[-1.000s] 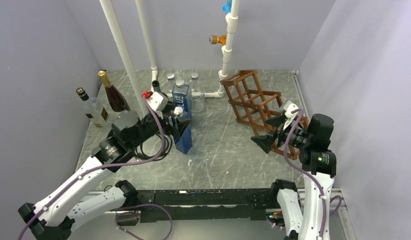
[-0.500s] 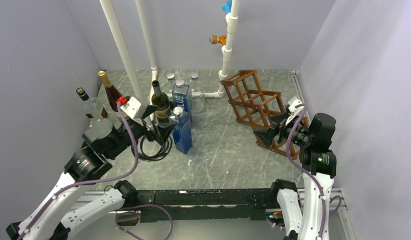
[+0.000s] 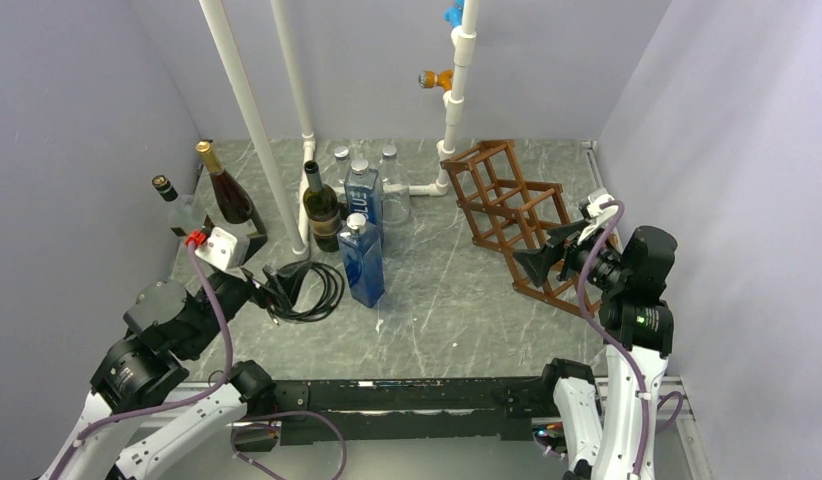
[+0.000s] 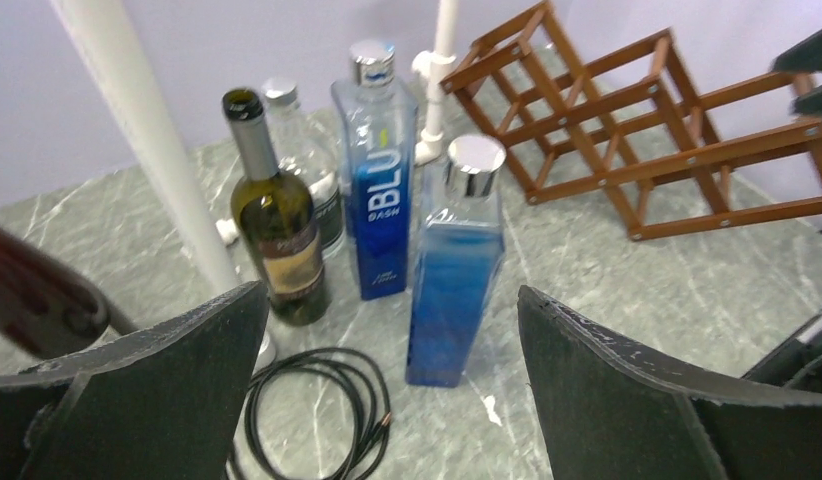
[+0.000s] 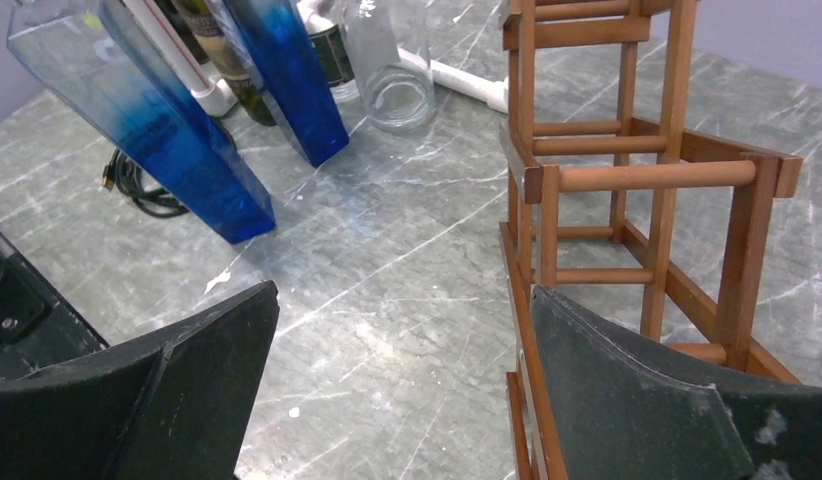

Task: Take the wine bottle off the wine rack
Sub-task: Reset both arms

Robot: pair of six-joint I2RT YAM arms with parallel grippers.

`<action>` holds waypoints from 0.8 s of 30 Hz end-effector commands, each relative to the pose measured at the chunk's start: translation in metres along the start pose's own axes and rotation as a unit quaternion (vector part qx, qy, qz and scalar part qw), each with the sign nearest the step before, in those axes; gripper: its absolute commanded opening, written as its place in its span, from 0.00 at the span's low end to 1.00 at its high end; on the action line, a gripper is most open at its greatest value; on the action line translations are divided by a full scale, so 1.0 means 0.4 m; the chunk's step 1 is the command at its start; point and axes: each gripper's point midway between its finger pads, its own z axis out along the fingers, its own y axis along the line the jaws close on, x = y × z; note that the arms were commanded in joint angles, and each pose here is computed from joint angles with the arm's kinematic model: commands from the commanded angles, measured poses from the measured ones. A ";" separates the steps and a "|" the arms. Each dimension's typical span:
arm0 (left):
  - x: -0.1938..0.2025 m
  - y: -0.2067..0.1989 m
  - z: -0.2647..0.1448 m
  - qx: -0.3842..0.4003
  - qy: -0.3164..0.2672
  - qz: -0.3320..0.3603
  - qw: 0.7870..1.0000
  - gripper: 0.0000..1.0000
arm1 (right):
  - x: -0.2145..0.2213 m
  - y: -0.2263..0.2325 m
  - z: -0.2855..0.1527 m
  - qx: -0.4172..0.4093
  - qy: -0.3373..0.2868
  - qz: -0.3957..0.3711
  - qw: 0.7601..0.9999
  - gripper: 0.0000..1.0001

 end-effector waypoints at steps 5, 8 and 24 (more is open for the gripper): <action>0.094 0.069 -0.029 -0.069 0.044 0.009 0.997 1.00 | -0.058 -0.031 -0.021 0.064 -0.042 0.028 0.997 1.00; 0.099 0.077 -0.036 -0.077 0.040 0.008 0.996 0.99 | -0.073 -0.037 -0.030 0.080 -0.050 0.047 0.994 1.00; 0.122 0.087 -0.036 -0.086 0.041 0.012 0.995 0.99 | -0.092 -0.073 -0.058 0.144 -0.068 0.075 0.984 1.00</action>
